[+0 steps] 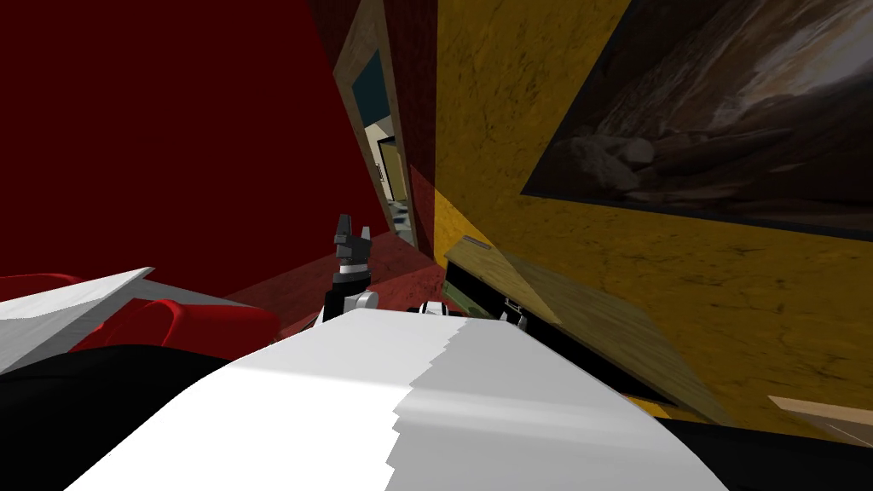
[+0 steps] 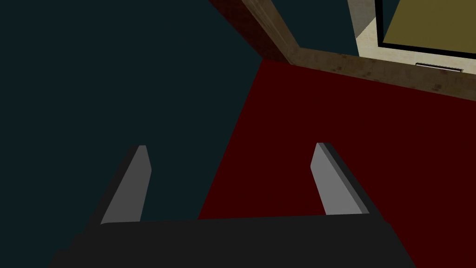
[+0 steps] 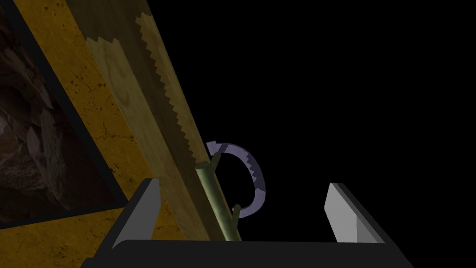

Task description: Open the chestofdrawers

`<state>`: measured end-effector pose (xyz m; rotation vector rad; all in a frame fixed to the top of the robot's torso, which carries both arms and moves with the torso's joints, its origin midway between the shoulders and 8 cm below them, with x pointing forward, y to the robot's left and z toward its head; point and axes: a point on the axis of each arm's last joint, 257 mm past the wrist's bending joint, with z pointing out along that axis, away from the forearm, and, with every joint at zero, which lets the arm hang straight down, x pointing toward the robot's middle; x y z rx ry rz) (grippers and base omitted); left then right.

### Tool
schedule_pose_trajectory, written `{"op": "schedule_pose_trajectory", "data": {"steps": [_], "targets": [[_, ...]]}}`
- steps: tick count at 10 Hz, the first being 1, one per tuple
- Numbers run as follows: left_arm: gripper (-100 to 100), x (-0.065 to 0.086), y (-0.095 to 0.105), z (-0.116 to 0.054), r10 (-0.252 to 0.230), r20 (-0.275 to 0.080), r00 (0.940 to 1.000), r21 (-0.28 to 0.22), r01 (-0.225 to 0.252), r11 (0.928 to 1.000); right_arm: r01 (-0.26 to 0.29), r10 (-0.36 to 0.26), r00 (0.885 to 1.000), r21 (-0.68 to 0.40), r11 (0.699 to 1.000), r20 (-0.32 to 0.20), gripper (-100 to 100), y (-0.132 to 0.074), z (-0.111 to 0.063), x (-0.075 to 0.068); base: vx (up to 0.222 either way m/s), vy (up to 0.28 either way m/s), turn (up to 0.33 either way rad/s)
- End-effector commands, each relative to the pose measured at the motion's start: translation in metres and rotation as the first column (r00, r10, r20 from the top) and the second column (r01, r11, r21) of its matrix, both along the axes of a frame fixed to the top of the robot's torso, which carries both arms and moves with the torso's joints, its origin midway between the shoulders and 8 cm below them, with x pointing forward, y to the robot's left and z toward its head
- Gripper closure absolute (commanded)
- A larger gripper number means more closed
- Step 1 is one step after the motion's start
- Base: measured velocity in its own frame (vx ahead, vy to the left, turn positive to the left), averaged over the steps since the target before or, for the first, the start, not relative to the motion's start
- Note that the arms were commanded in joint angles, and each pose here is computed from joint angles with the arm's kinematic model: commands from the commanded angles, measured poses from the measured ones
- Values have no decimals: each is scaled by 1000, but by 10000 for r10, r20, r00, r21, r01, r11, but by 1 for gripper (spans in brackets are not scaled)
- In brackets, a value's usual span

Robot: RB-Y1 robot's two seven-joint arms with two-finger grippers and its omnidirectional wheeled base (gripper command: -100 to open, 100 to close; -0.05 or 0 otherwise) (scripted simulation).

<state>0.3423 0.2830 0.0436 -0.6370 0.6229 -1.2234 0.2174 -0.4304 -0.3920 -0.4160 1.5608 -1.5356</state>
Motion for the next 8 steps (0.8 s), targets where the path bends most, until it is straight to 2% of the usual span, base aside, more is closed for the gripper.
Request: {"op": "schedule_pose_trajectory", "data": {"steps": [1,2,5,6,7,8], "targets": [[0,0,0,0,0,0,10000,0,0,10000,-127,128,9999,-240,9996,24,-100,1,3,1,15,-8,12],[0,0,0,0,0,0,10000,0,0,10000,-107,108,9999,-271,9996,41,-100,-10,7,7,10,7,11],[0,0,0,0,0,1,10000,-1,0,10000,-89,90,10000,-267,9996,42,-100,-21,11,13,8,16,10],[0,0,0,0,0,0,10000,-1,0,10000,-89,90,9999,-272,9996,62,-100,-18,10,12,5,7,2],[0,0,0,0,0,0,10000,-1,0,10000,-113,114,9999,-272,9996,41,100,-7,6,5,-7,-13,-15],[0,0,0,0,0,0,10000,0,0,10000,-120,121,9999,-272,9996,42,100,-4,6,4,-10,-32,-30]]}}
